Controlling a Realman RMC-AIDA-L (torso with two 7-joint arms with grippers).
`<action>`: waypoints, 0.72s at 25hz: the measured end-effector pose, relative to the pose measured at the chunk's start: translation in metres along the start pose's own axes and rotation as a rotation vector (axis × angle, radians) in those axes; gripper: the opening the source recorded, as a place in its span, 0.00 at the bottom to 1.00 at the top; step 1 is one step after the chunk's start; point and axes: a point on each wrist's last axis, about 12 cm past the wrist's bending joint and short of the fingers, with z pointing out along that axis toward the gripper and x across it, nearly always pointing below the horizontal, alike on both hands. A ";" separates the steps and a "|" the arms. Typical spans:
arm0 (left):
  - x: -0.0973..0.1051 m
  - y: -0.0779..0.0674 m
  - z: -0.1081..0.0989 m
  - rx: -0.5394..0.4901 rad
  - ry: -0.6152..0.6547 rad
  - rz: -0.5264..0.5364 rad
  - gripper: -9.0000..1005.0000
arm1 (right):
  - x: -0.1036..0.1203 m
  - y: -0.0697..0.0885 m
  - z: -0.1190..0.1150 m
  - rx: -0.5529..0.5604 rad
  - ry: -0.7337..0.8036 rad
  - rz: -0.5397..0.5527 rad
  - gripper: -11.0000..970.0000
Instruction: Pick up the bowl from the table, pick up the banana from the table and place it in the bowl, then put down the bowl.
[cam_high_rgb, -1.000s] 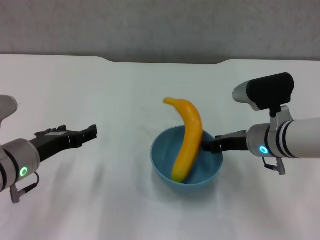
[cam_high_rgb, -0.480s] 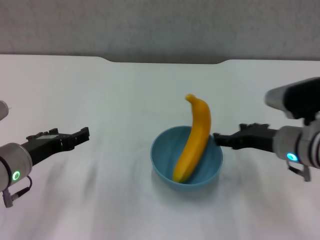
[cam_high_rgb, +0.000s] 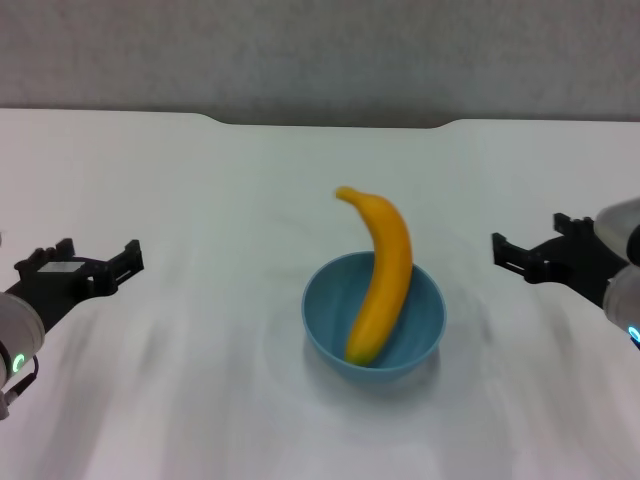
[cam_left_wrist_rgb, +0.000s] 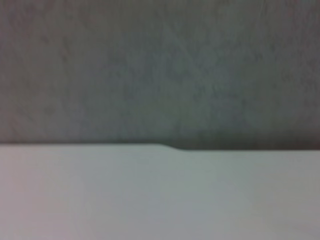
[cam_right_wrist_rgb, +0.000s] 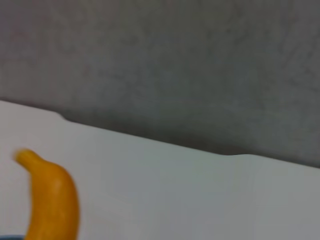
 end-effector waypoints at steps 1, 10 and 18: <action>0.002 -0.002 -0.001 -0.014 -0.019 0.015 0.89 | 0.004 -0.001 0.000 0.024 -0.006 -0.002 0.93; 0.044 -0.020 -0.002 -0.129 -0.150 0.209 0.89 | 0.050 0.010 -0.008 0.216 -0.119 -0.148 0.93; 0.072 -0.024 -0.006 -0.124 -0.310 0.236 0.89 | 0.083 0.000 -0.034 0.167 -0.409 -0.060 0.93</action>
